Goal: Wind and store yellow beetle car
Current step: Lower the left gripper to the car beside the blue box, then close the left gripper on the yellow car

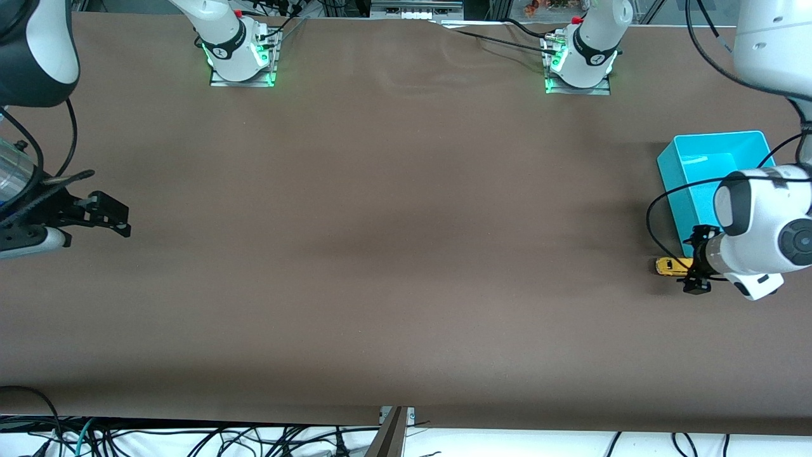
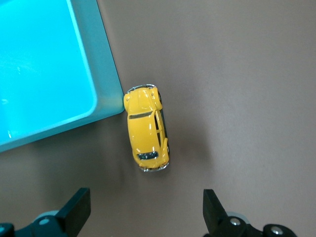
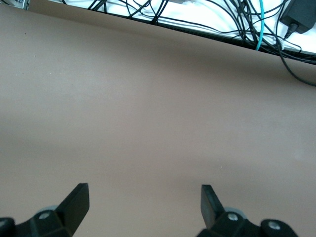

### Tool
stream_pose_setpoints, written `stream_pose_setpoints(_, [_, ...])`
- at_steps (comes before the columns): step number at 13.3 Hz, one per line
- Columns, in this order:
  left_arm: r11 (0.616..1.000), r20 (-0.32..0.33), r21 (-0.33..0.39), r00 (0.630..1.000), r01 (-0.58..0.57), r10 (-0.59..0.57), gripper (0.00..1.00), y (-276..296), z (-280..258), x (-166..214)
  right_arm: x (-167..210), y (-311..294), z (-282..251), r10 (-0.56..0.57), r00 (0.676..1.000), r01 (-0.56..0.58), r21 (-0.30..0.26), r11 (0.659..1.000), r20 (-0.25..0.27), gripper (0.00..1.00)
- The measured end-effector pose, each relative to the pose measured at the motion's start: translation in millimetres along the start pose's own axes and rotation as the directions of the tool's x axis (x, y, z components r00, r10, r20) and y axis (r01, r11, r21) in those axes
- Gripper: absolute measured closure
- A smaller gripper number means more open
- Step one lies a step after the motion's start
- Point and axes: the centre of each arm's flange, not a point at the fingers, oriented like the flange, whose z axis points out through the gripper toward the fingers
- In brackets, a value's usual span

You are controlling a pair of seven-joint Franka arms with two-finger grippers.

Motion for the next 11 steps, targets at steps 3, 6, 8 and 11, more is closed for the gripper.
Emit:
stream_pose_setpoints(3, [0.997,-0.006,-0.015,0.997,0.077,-0.077,0.0,1,18,13,-17,3,-14,0.007,0.998,-0.006,-0.009,1.0,0.067,0.0])
stream_pose_setpoints(6, [0.992,-0.006,-0.03,0.992,0.122,-0.123,0.0,-2,36,20,-31,12,-14,0.032,0.991,-0.031,-0.014,0.999,0.127,0.0])
stream_pose_setpoints(8, [0.988,-0.005,-0.053,0.989,0.148,-0.148,0.0,-5,48,16,-41,14,-7,0.05,0.986,-0.049,-0.013,0.999,0.161,0.0])
stream_pose_setpoints(11, [0.985,-0.004,-0.069,0.988,0.156,-0.157,0.0,-14,70,12,-61,14,-2,0.084,0.977,-0.082,-0.017,0.997,0.198,0.0])
